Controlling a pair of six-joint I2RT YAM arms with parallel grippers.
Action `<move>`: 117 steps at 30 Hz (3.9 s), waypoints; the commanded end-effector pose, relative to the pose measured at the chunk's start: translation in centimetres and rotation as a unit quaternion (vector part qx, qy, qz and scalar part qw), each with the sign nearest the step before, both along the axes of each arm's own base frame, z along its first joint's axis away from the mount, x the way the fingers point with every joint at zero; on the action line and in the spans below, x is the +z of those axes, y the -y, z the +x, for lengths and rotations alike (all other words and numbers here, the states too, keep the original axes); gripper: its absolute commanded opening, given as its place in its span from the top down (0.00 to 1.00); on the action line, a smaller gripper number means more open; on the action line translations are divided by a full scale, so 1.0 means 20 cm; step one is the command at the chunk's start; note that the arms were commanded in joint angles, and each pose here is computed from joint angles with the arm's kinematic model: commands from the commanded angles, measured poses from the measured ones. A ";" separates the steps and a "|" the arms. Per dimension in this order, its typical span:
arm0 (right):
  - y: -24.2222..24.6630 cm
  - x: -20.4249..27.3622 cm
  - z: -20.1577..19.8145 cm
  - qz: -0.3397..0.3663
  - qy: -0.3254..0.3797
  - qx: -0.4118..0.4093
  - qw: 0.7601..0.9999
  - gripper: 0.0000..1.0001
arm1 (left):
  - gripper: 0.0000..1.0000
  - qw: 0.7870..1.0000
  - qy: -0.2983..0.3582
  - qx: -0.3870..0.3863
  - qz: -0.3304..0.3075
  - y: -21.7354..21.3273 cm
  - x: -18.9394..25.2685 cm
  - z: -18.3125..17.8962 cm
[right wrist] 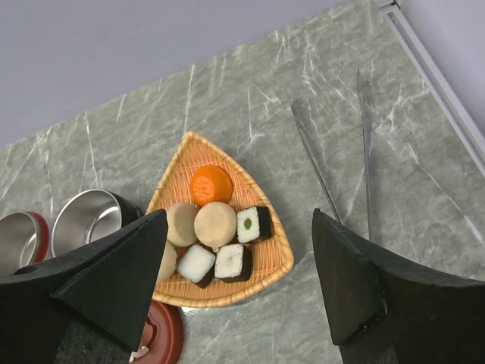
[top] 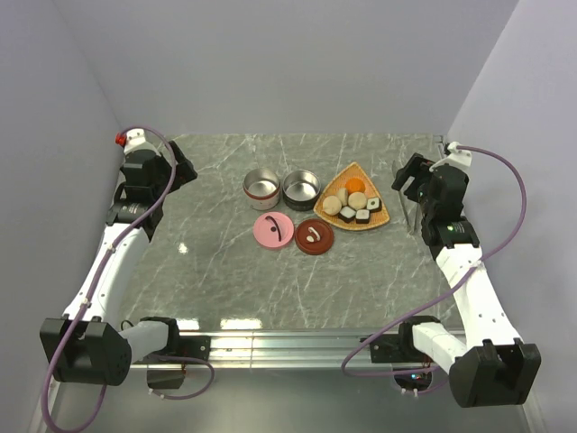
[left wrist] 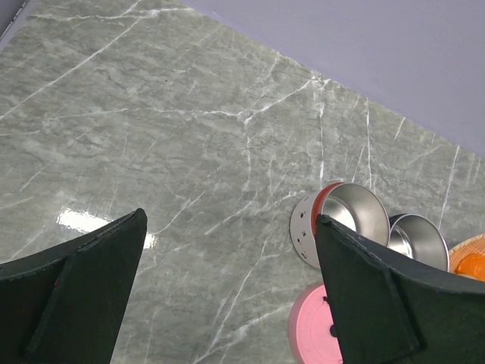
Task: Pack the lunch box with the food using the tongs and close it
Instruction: Grab the clamp with the right arm
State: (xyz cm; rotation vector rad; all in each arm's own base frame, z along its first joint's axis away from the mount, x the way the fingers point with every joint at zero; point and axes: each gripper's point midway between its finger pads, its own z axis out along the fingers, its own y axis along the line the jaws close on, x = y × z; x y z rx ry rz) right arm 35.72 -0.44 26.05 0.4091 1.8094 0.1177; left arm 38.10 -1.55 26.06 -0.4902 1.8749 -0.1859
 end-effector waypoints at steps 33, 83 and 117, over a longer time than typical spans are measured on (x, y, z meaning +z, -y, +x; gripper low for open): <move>0.40 -0.63 0.32 -0.086 -0.287 -0.034 0.953 0.00 | 0.01 0.999 -0.021 -0.024 -0.015 0.06 -0.12 0.02; 0.40 -1.18 0.33 -0.078 -0.397 -0.015 0.914 0.37 | 0.01 0.999 -0.004 -0.051 -0.017 0.10 -0.14 0.01; 0.14 -0.24 0.10 -0.040 -0.255 0.062 0.964 0.52 | 0.00 0.996 -0.001 -0.089 0.000 0.13 -0.08 -0.03</move>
